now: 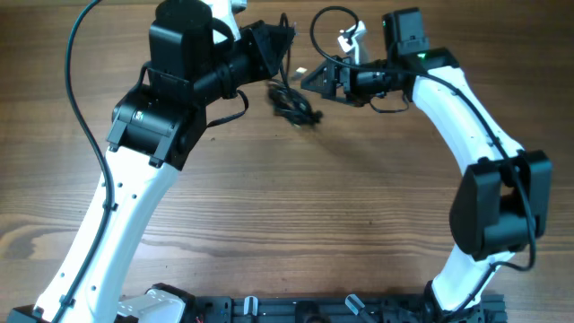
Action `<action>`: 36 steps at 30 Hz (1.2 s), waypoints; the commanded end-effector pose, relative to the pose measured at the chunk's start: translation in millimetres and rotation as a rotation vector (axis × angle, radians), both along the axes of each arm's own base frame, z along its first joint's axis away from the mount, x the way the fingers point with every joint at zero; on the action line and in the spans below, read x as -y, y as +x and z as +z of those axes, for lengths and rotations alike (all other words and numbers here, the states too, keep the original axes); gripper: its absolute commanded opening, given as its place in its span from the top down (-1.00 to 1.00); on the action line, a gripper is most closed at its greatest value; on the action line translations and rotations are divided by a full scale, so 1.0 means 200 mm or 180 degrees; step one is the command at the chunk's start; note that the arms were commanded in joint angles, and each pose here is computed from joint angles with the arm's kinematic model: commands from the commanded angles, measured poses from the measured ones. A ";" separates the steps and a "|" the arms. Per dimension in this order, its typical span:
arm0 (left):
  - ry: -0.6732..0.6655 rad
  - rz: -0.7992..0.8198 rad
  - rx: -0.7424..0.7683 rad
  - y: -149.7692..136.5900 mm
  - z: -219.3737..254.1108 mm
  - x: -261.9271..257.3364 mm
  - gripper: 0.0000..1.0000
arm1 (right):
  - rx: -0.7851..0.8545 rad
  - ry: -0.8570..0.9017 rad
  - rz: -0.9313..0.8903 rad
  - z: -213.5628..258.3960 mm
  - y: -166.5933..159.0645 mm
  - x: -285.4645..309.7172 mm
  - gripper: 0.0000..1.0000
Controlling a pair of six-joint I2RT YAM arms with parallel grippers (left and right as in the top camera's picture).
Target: Untangle cables
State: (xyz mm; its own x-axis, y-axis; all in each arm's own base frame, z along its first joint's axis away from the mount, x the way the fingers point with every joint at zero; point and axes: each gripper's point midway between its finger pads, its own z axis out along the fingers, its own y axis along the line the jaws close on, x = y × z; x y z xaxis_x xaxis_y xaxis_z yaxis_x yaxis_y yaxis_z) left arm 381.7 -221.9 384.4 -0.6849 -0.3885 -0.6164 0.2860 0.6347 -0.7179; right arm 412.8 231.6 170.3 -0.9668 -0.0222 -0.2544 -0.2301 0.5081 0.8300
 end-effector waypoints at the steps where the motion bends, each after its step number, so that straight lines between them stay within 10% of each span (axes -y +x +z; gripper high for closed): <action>1: -0.0188 -0.0200 0.0165 -0.06 0.13 0.03 0.92 | -0.0363 0.0423 0.0235 -0.06 -0.04 -0.08 -0.74; 24: -0.0219 -0.0139 0.0216 -0.02 0.15 -0.02 0.92 | -0.0891 0.0605 0.0730 -0.21 -0.25 -0.34 -0.60; 27: -0.0255 -0.0140 0.0326 -0.01 0.19 -0.02 0.92 | -0.1160 0.0518 0.0707 -0.32 -0.29 -0.38 -0.28; 31: -0.0311 -0.0043 0.0491 0.01 0.27 -0.08 0.92 | -0.1207 0.0125 0.0434 -0.46 -0.24 -0.33 0.80; 36: -0.0113 0.0355 -0.0044 0.06 0.07 -0.30 0.92 | -0.1061 -0.0216 0.0104 -0.51 -0.13 -0.20 0.91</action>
